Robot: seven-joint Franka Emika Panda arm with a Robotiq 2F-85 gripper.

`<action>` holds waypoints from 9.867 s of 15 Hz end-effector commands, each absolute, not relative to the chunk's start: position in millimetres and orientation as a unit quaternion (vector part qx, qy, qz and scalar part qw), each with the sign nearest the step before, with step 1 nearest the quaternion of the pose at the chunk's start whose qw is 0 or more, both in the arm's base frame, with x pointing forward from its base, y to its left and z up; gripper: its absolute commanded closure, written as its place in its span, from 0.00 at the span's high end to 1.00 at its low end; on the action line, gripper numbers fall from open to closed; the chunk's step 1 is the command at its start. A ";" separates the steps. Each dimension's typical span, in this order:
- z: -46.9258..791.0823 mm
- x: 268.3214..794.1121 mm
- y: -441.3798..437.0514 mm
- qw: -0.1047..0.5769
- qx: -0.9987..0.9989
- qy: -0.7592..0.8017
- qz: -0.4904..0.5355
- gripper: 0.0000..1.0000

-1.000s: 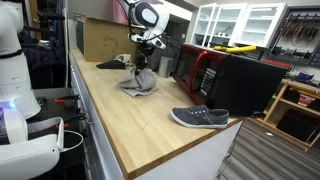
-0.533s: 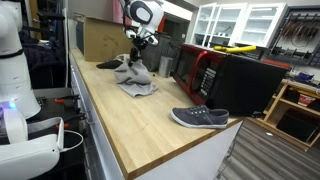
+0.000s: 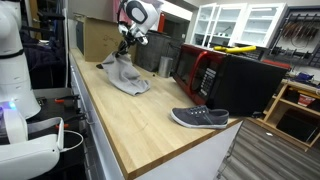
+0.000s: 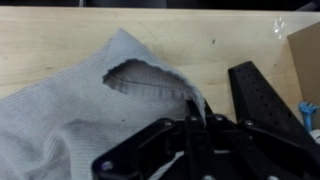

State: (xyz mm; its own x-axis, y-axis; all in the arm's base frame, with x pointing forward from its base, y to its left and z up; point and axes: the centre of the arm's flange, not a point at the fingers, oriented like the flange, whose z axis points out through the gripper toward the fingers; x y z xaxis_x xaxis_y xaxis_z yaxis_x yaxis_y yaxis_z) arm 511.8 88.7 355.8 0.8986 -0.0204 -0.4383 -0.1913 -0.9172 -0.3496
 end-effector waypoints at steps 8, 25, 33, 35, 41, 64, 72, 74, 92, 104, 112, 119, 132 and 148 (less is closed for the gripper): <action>384.1 483.0 16.5 0.241 -0.924 0.064 0.290 0.82; 373.9 495.2 -142.6 0.206 -0.939 0.205 0.181 1.00; 373.9 495.2 -142.6 0.206 -0.939 0.205 0.181 1.00; 367.8 501.9 -142.9 0.208 -0.938 0.212 0.179 1.00; 351.2 527.1 -121.6 0.199 -0.943 0.197 0.178 1.00; 297.9 584.1 -51.1 0.146 -0.968 0.121 0.165 1.00; 270.1 600.1 -28.4 0.107 -0.978 0.085 0.155 1.00; 261.2 605.2 -23.4 0.103 -0.981 0.084 0.144 1.00; 258.2 628.0 -39.2 0.039 -0.991 0.085 0.094 0.00; 291.3 645.0 -110.3 0.029 -0.979 0.199 0.023 0.37; 330.3 647.3 -89.5 0.075 -0.982 0.173 -0.013 0.95; 334.3 655.1 -35.5 0.191 -0.979 0.040 0.056 1.00; 329.2 641.8 -31.1 0.173 -0.950 -0.136 0.221 1.00; 313.0 651.0 2.1 0.157 -0.939 -0.242 0.186 1.00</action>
State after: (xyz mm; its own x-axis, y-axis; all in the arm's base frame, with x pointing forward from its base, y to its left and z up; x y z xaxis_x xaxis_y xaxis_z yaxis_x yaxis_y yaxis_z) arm 654.5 -8.8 308.5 0.8548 0.4361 -0.2813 0.3117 -0.8648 -0.3935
